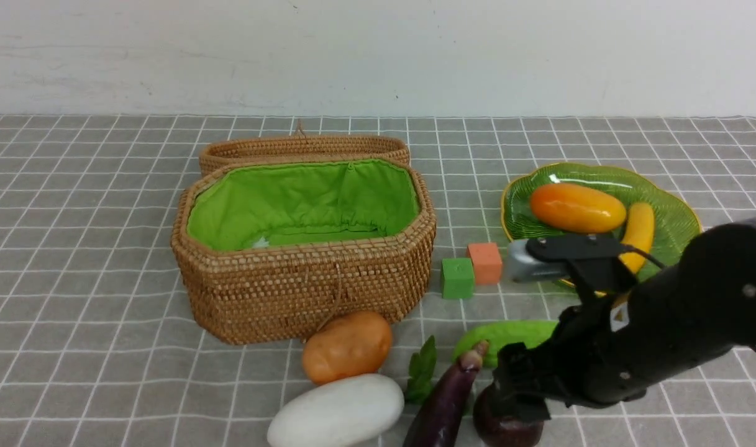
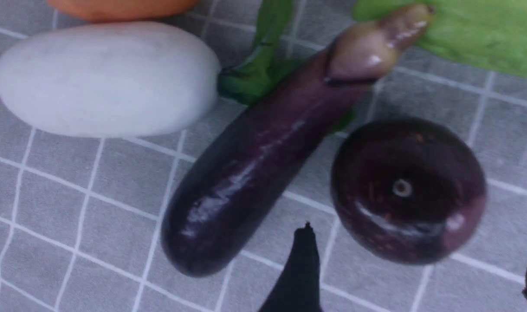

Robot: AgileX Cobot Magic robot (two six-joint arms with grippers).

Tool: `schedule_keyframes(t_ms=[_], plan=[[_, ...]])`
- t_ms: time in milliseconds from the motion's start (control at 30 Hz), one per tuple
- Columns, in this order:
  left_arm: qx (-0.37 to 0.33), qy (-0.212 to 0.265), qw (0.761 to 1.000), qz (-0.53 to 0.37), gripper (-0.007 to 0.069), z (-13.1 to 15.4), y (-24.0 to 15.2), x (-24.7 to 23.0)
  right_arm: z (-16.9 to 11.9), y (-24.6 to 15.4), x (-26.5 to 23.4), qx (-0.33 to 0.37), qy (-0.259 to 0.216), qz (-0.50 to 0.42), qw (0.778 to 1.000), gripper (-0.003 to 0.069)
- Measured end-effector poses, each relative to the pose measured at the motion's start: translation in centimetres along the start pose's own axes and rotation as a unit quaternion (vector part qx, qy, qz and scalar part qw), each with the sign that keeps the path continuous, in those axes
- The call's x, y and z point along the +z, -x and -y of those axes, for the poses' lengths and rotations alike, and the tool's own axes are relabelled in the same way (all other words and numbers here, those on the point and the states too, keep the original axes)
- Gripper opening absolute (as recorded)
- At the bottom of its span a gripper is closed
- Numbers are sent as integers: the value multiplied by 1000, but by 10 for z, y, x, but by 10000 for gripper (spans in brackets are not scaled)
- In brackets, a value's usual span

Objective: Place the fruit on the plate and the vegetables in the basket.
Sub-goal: Use the right arm to grab a mangosteen and put it into the right plate

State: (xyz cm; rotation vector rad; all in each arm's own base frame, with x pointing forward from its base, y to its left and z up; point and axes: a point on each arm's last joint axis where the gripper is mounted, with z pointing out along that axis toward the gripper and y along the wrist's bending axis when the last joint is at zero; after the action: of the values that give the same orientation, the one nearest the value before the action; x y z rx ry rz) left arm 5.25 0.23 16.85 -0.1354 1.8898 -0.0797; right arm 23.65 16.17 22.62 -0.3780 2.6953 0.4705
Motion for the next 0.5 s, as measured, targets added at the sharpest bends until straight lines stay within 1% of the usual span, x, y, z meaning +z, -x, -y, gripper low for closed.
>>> schedule_keyframes(t_ms=[100,233,367,433,500], plan=[[0,0,1000,0,239,0,0,0,-2,1,11,-3,-1,0,1000,631],[0,0,1000,0,239,0,0,0,6,-2,38,-18,-27,-35,999,619],[0,0,1000,0,239,0,0,0,10,-5,53,-20,-36,-55,998,589],[0,0,1000,0,239,0,0,0,10,-4,56,-20,-37,-52,998,555],[0,0,1000,0,239,0,0,0,10,-4,56,-21,-37,-50,998,553]])
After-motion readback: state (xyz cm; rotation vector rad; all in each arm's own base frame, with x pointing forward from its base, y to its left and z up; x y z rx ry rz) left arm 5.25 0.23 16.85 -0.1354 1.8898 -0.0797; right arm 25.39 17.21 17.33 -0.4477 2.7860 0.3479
